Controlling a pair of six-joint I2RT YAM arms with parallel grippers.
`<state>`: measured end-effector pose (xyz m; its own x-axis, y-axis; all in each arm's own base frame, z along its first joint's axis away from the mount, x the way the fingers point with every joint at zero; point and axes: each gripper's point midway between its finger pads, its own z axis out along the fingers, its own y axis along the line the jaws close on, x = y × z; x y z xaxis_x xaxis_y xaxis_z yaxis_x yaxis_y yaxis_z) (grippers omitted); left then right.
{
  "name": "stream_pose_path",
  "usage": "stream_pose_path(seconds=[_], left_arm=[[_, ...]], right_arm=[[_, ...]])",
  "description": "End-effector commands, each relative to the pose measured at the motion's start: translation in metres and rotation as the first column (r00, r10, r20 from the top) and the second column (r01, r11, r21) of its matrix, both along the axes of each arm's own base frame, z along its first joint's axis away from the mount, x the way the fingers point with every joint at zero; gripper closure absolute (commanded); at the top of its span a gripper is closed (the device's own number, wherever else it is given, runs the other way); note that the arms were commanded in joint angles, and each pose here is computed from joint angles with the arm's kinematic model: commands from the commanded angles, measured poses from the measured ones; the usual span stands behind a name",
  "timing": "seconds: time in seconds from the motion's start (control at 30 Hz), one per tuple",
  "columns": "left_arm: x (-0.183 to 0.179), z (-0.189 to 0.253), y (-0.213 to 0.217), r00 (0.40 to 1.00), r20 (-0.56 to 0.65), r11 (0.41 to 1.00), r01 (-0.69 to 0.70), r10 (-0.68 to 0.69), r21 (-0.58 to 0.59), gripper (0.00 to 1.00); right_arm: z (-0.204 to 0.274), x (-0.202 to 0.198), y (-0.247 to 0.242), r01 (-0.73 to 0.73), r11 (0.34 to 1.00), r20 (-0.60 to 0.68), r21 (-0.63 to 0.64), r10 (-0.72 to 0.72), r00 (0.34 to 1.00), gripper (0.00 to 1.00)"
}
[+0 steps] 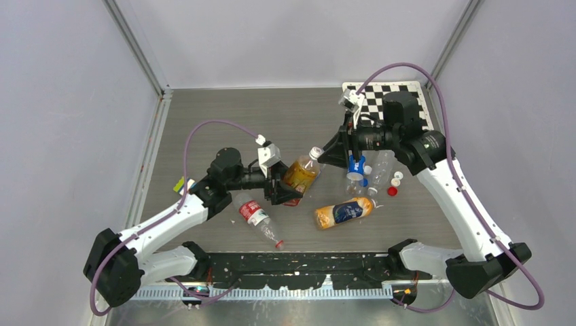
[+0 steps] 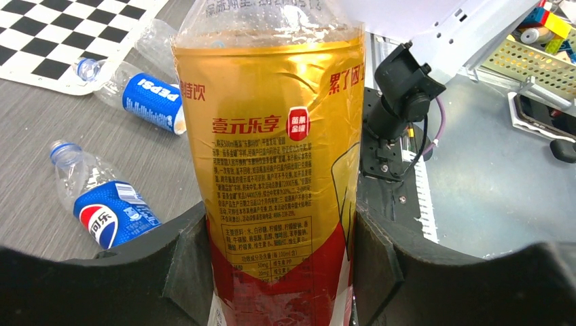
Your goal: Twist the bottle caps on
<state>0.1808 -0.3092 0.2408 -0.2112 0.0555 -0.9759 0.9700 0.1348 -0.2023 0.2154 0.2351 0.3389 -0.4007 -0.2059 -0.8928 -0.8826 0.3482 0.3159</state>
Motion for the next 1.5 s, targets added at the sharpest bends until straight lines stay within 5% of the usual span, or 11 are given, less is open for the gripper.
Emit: stream_pose_path(seconds=[0.0,0.43,0.57,0.73,0.9,1.0,1.17,1.3,1.47], left_arm=[[-0.001,0.026,-0.004,0.997,0.068,0.998,0.047,-0.044,-0.043,1.0],[-0.003,0.026,-0.005,0.997,0.055,0.998,0.064,-0.063,-0.028,1.0],[-0.001,0.027,-0.005,0.997,0.065,0.998,0.054,-0.052,-0.026,1.0],[0.014,0.025,0.001,0.994,0.104,0.999,-0.038,0.036,0.01,1.0],[0.035,0.019,0.011,0.965,0.205,0.978,-0.185,0.163,0.094,1.0],[0.047,0.014,0.019,0.913,0.33,0.941,-0.302,0.241,0.15,1.0],[0.068,0.011,0.034,0.764,0.552,0.833,-0.513,0.334,0.206,1.0],[0.082,0.012,0.044,0.597,0.737,0.725,-0.654,0.317,0.217,1.0],[0.086,0.017,0.037,0.45,0.855,0.671,-0.72,0.258,0.176,1.0]], right_arm=[[0.017,-0.001,0.005,-0.051,0.998,0.049,0.033,0.049,0.998,0.44],[0.021,-0.004,0.01,-0.091,0.993,0.042,0.07,0.089,0.995,0.51],[0.021,-0.007,0.011,-0.097,0.992,0.027,0.077,0.096,0.995,0.61],[0.016,-0.008,0.011,-0.08,0.994,-0.019,0.081,0.082,0.996,0.85],[0.002,0.0,0.008,0.046,0.996,-0.144,0.077,-0.035,0.989,0.99],[-0.012,0.012,0.005,0.169,0.984,-0.232,0.064,-0.15,0.961,0.99],[-0.045,0.033,0.004,0.416,0.909,-0.489,0.014,-0.357,0.796,0.99],[-0.064,0.04,0.004,0.583,0.813,-0.655,0.001,-0.44,0.615,1.0],[-0.081,0.04,0.007,0.668,0.744,-0.753,0.003,-0.438,0.491,0.99]])
